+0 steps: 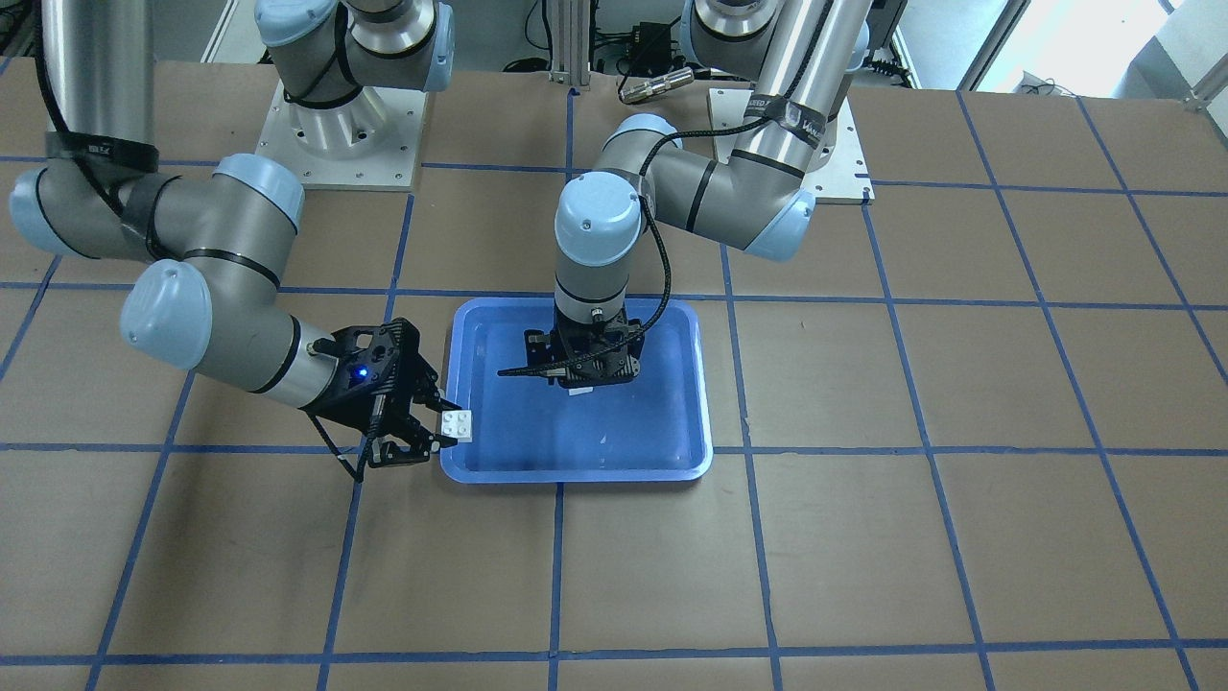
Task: Assemble white blocks and place on blue tray
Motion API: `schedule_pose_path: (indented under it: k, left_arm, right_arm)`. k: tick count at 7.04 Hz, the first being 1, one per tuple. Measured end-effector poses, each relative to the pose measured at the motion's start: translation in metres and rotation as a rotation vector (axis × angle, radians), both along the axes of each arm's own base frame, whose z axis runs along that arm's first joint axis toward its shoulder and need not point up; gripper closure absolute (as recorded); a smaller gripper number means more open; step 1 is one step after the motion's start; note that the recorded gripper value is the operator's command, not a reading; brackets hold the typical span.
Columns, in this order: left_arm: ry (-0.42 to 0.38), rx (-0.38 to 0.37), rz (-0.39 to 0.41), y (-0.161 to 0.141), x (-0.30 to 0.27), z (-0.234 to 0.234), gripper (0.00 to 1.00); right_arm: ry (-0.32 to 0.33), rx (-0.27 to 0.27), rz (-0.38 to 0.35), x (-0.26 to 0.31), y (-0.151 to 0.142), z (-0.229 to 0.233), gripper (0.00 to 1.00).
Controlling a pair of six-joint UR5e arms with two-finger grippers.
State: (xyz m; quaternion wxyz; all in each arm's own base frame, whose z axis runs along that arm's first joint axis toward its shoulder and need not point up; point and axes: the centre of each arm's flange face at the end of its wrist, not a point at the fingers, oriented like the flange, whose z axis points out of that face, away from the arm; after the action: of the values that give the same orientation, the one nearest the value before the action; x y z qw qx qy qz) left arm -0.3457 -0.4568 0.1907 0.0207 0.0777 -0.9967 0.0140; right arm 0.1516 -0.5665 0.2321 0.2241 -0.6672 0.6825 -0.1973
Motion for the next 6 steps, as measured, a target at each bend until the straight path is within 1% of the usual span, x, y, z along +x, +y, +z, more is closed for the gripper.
schedule_pose_path:
  k: [2, 3, 4, 5, 6]
  left_arm:
    - [0.009, -0.026, -0.002, -0.010, 0.014, 0.017, 0.08]
    - [0.020, -0.033, -0.004, -0.019, 0.030, 0.025, 0.10]
    - [0.032, -0.031, -0.006, -0.023, 0.042, 0.029, 0.19]
    - [0.033, -0.015, -0.015, -0.023, 0.050, 0.029, 0.30]
    - [0.030, 0.004, -0.034, -0.020, 0.057, 0.024, 0.51]
  right_arm:
    - [0.001, -0.010, -0.005, 0.009, 0.017, -0.010, 1.00]
    - [0.004, -0.024, -0.023, 0.013, 0.028, -0.014, 1.00]
    - [0.005, -0.038, -0.032, 0.020, 0.039, -0.019, 1.00]
    - [0.006, -0.052, -0.031, 0.029, 0.050, -0.025, 1.00]
    - [0.005, -0.069, -0.030, 0.041, 0.060, -0.029, 1.00]
